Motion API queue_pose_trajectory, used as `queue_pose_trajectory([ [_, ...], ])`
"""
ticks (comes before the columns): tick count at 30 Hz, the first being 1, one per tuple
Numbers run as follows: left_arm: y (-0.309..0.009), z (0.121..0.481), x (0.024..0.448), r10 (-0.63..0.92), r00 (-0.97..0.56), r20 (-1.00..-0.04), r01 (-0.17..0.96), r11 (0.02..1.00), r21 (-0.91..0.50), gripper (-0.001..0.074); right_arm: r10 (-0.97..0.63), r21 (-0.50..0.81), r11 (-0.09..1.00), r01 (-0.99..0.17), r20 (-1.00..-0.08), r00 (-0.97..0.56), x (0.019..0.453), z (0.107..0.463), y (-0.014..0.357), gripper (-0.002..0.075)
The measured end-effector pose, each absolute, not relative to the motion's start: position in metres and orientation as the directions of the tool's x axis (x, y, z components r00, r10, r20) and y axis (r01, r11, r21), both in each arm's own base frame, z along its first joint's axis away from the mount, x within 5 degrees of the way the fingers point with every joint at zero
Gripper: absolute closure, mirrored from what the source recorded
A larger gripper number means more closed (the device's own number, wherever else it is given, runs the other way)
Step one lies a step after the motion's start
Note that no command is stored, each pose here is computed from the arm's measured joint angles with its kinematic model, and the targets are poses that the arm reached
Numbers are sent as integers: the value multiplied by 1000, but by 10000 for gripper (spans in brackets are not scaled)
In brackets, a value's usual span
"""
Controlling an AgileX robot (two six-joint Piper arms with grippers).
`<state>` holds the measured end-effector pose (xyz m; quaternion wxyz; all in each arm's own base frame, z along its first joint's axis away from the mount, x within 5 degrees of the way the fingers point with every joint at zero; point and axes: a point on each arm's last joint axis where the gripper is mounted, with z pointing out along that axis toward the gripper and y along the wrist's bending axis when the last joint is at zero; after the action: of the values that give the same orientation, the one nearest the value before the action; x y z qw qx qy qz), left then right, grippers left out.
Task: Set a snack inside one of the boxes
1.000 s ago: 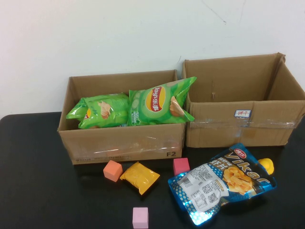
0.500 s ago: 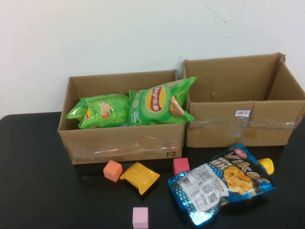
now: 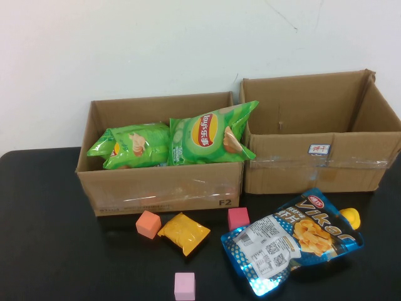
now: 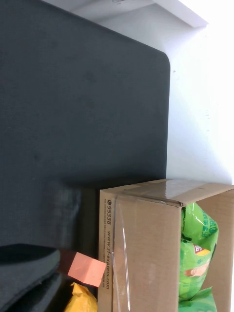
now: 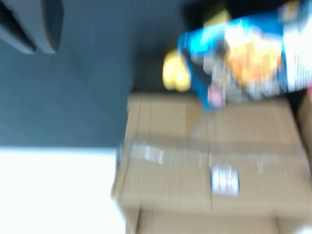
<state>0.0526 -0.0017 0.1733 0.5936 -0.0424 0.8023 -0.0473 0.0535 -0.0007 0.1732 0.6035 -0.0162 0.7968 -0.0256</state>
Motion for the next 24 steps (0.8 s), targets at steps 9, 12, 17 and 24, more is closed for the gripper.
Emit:
queue_pose_trajectory([
  [9, -1, 194, 57, -120, -54, -991, 13, 993, -121, 737, -74, -60, 996, 60, -962, 265, 54, 222, -3, 727],
  [12, -1, 210, 56, -122, 128, -984, 33, 992, -118, 737, -82, -54, 996, 77, -903, 422, 48, 237, -3, 727],
  [17, -1, 231, 51, -123, 356, -927, 57, 992, -110, 737, -54, -14, 997, 72, -802, 594, 39, 252, -3, 727],
  [24, 0, 243, 45, -126, 487, -864, 72, 992, -104, 737, 224, 206, 973, -100, -768, 600, 38, 253, -3, 727],
])
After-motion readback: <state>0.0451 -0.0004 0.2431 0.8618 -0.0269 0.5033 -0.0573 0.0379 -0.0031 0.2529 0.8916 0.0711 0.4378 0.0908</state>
